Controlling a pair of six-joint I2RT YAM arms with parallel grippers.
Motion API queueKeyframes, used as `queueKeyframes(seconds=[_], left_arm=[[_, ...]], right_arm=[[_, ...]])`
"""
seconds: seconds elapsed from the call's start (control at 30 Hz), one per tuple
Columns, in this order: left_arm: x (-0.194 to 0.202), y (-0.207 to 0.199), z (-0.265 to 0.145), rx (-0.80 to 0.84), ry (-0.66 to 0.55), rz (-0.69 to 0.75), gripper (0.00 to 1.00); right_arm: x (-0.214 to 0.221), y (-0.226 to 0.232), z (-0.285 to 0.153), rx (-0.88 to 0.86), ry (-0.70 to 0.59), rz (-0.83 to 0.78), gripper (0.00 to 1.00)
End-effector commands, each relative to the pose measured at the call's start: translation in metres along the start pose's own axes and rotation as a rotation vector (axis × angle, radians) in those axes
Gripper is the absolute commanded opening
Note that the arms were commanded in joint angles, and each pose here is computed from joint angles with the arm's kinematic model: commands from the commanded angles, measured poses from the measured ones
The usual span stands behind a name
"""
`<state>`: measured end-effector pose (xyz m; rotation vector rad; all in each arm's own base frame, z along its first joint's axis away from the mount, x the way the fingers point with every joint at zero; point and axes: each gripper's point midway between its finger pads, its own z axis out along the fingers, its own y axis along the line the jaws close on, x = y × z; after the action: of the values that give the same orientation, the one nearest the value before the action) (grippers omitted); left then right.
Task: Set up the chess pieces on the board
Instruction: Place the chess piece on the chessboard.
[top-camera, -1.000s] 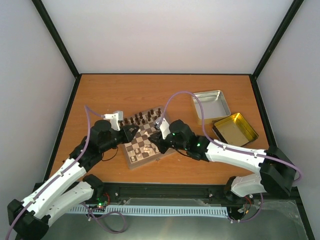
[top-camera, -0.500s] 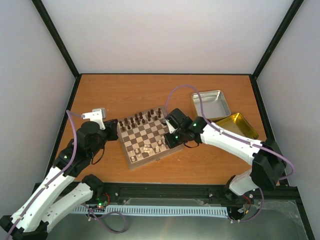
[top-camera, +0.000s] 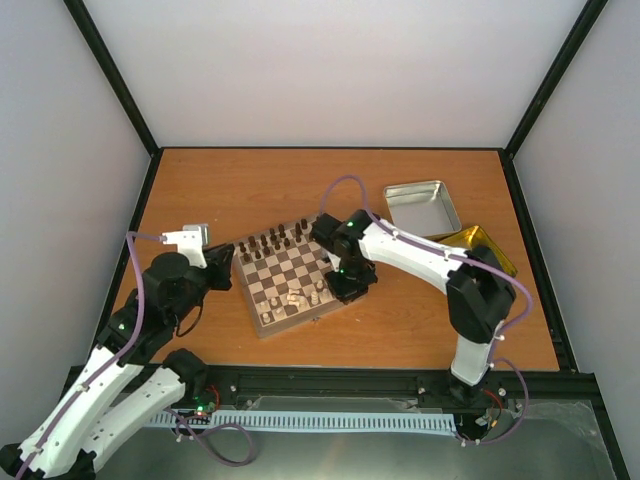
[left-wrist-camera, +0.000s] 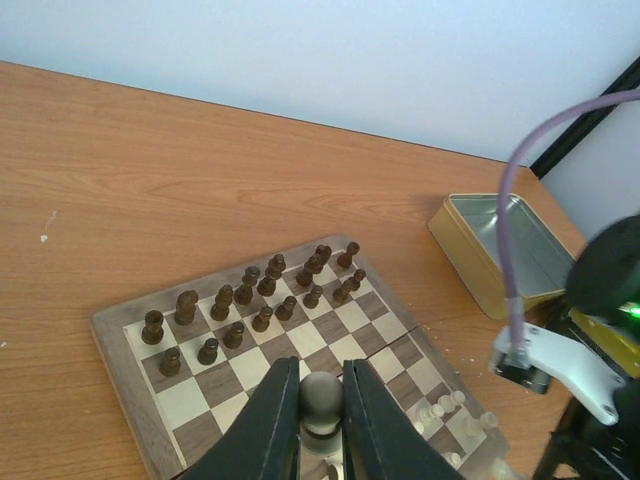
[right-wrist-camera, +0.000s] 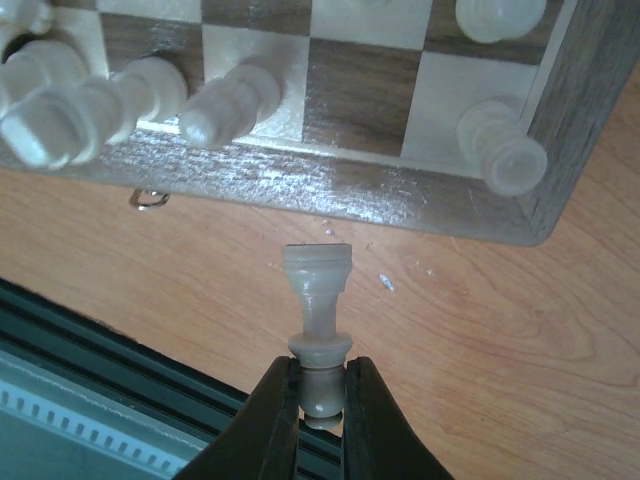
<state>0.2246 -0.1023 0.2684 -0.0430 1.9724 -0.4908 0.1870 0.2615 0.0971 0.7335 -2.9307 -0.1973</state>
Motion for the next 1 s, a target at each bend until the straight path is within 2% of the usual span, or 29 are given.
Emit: queueKeyframes(seconds=[0.0, 0.27, 0.73, 0.97], left_arm=[[-0.003, -0.007, -0.004, 0.047, -0.016, 0.030, 0.01], [-0.001, -0.010, -0.005, 0.069, -0.010, 0.036, 0.02], [0.001, -0.007, -0.001, 0.048, 0.000, 0.036, 0.02], [0.002, -0.007, -0.001, 0.044, 0.004, 0.037, 0.02]], right_arm=[[0.001, -0.009, -0.002, 0.068, 0.086, 0.011, 0.09], [-0.011, -0.009, 0.013, 0.094, 0.144, -0.003, 0.12], [-0.024, -0.010, 0.016, 0.093, 0.154, -0.025, 0.16], [-0.027, -0.004, 0.009, 0.066, 0.127, -0.015, 0.12]])
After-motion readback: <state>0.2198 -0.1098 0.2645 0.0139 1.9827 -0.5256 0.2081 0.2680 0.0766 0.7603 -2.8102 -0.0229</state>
